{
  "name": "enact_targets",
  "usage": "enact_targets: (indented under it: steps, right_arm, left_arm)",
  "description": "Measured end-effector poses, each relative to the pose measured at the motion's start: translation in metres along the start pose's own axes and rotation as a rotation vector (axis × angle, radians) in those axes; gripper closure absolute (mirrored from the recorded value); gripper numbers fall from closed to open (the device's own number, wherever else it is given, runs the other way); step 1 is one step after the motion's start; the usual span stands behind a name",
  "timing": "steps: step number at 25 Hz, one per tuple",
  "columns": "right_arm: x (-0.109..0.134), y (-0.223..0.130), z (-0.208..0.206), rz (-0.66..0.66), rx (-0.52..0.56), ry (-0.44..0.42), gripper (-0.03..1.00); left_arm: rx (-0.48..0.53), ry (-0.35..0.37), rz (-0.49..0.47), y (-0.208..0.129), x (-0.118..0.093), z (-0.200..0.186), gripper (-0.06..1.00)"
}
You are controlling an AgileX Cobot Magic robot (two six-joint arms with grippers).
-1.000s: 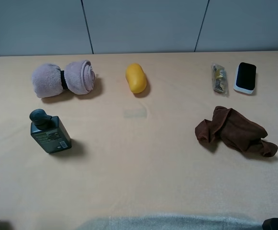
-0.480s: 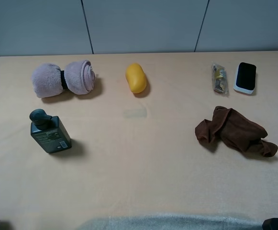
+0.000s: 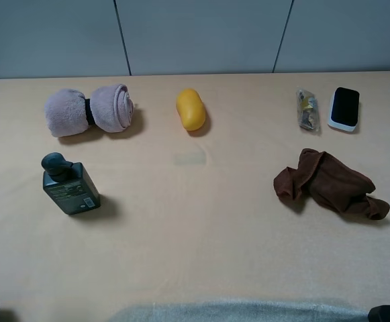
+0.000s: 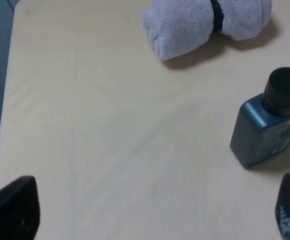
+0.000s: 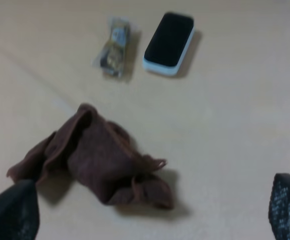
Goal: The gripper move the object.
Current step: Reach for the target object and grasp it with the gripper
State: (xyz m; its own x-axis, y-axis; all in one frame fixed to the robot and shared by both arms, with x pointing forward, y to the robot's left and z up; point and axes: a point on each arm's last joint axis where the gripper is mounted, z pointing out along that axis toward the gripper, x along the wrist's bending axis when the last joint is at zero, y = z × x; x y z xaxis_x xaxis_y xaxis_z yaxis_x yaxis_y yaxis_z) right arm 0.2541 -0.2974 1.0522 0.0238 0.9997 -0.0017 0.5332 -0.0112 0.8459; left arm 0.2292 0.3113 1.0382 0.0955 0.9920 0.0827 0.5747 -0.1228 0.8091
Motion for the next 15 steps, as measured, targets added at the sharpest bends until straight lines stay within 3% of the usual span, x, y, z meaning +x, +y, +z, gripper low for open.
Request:
enact_targets:
  steps: [6,15]
  right_arm:
    - [0.003,0.007,0.014,0.01,0.102,0.036,0.28]
    - [0.003,0.054,0.017,-0.024,0.142,0.047,0.28]
  left_arm:
    - [0.0,0.0,0.0,0.0,0.0,0.0,0.01]
    - [0.0,0.0,0.0,0.0,0.0,0.0,0.01]
